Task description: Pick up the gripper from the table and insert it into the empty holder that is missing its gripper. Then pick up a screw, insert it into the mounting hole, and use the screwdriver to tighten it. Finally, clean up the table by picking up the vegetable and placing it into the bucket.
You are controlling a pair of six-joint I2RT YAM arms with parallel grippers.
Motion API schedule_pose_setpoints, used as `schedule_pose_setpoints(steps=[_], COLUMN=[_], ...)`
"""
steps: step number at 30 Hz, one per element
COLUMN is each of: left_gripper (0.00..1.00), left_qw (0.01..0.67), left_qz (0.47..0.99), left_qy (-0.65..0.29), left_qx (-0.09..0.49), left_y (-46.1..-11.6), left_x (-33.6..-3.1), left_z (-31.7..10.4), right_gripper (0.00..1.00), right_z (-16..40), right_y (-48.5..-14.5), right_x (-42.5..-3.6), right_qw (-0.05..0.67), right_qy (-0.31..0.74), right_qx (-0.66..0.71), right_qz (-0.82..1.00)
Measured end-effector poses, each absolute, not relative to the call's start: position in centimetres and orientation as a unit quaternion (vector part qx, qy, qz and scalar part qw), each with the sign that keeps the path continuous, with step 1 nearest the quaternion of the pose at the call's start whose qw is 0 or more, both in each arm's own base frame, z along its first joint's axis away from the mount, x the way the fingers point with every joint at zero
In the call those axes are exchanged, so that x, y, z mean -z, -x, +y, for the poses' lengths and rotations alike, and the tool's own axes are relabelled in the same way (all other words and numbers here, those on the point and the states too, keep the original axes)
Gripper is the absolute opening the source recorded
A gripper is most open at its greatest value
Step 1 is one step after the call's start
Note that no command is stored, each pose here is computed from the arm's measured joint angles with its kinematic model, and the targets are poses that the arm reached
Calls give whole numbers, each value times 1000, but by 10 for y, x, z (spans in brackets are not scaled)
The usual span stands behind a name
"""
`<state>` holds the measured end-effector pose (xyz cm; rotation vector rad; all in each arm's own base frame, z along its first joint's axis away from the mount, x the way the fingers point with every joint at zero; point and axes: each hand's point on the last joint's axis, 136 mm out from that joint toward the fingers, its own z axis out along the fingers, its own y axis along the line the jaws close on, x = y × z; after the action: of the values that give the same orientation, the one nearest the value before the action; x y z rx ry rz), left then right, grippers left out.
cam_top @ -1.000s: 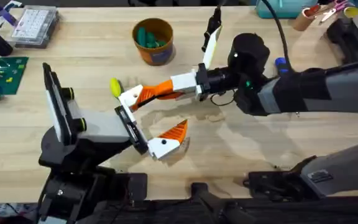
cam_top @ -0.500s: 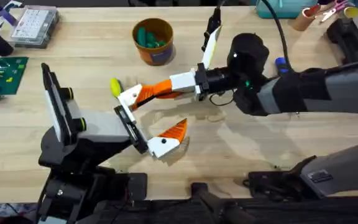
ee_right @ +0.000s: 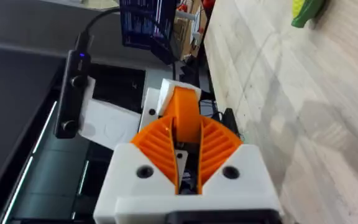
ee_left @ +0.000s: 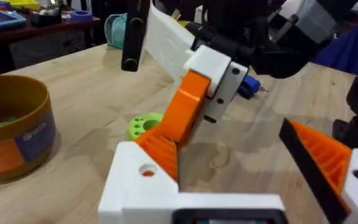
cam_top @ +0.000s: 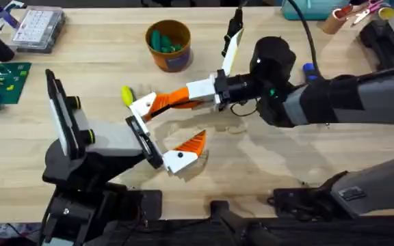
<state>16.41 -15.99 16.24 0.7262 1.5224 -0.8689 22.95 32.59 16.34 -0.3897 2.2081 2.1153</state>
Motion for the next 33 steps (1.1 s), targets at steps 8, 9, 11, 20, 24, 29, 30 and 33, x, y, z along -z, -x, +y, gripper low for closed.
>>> schedule_pose_setpoints(steps=[8, 9, 11, 20, 24, 29, 30, 33], left_gripper=[986, 986, 986, 986, 986, 986, 986, 986], left_qw=[582, 581, 581, 577, 573, 572, 572, 572], left_qz=[651, 651, 650, 646, 642, 641, 641, 640], left_qy=[-313, -314, -315, -322, -331, -333, -333, -333], left_qx=[374, 375, 375, 382, 388, 389, 389, 390], left_y=[-163, -163, -162, -159, -155, -155, -155, -154], left_x=[-163, -162, -162, -163, -162, -162, -162, -162], left_z=[-161, -161, -161, -163, -166, -166, -166, -166], right_gripper=[195, 208, 224, 333, 422, 579, 612, 750], right_z=[326, 326, 326, 327, 327, 327, 327, 326], right_y=[-227, -227, -227, -225, -226, -226, -227, -228], right_x=[-163, -163, -163, -162, -161, -161, -161, -161], right_qw=[25, 24, 23, 20, 20, 21, 20, 23], right_qy=[129, 129, 129, 129, 127, 125, 124, 124], right_qx=[-686, -686, -686, -685, -684, -684, -684, -684], right_qz=[715, 715, 716, 717, 718, 718, 719, 719])
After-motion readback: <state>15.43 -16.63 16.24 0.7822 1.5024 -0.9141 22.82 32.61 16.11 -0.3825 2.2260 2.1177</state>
